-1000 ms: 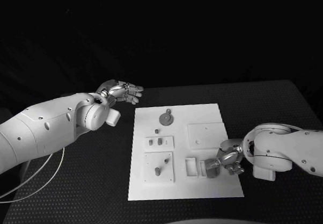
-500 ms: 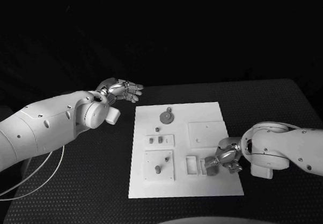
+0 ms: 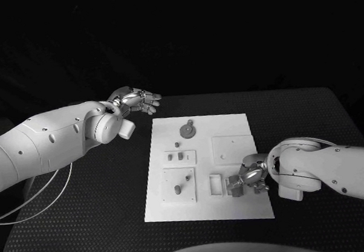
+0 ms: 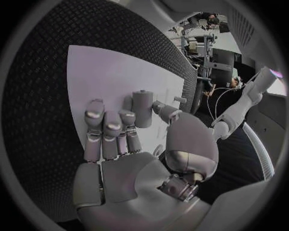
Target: Assemble the parts on the task board
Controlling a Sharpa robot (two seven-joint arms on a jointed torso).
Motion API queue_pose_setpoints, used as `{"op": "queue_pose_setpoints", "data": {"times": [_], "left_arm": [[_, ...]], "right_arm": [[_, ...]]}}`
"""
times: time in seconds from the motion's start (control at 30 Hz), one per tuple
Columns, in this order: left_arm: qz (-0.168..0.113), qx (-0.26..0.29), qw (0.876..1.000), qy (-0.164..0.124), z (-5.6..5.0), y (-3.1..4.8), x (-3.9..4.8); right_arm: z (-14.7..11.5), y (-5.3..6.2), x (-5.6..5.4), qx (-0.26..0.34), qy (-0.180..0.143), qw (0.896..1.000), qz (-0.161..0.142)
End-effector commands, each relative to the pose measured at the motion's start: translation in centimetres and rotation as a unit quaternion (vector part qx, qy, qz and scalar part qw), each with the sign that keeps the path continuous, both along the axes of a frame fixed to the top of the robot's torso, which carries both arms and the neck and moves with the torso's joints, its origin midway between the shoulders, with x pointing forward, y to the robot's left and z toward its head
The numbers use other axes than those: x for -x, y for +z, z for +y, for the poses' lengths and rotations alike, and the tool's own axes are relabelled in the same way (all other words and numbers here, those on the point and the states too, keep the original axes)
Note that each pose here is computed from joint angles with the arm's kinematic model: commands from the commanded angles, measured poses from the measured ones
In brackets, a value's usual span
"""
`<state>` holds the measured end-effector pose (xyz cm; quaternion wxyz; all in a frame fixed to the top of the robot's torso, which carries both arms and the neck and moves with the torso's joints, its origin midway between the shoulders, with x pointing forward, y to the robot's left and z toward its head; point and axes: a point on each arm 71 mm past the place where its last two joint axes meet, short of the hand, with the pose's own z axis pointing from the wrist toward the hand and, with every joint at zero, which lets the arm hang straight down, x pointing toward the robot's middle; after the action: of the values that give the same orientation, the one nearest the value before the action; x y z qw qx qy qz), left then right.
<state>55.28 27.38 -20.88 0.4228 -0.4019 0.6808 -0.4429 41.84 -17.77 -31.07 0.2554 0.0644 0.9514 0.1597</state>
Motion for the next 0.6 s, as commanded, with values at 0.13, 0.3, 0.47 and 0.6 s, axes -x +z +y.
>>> {"op": "queue_pose_setpoints", "data": {"times": [0.13,0.3,0.47,0.6], "left_arm": [[0.0,0.005,1.0,-0.006,-0.1,0.07,0.04],[0.001,0.004,1.0,-0.004,0.0,0.07,0.07],[0.001,0.004,1.0,-0.004,0.1,0.07,0.08],[0.001,0.004,1.0,-0.004,0.1,0.07,0.07]], "right_arm": [[-0.4,-0.6,0.2,0.02,-0.003,1.0,-0.013],[-1.2,-0.4,0.4,0.016,-0.018,1.0,-0.005],[-1.4,0.3,0.4,0.005,-0.028,1.0,-0.003],[-1.3,0.9,0.4,-0.003,-0.029,1.0,-0.002]]}}
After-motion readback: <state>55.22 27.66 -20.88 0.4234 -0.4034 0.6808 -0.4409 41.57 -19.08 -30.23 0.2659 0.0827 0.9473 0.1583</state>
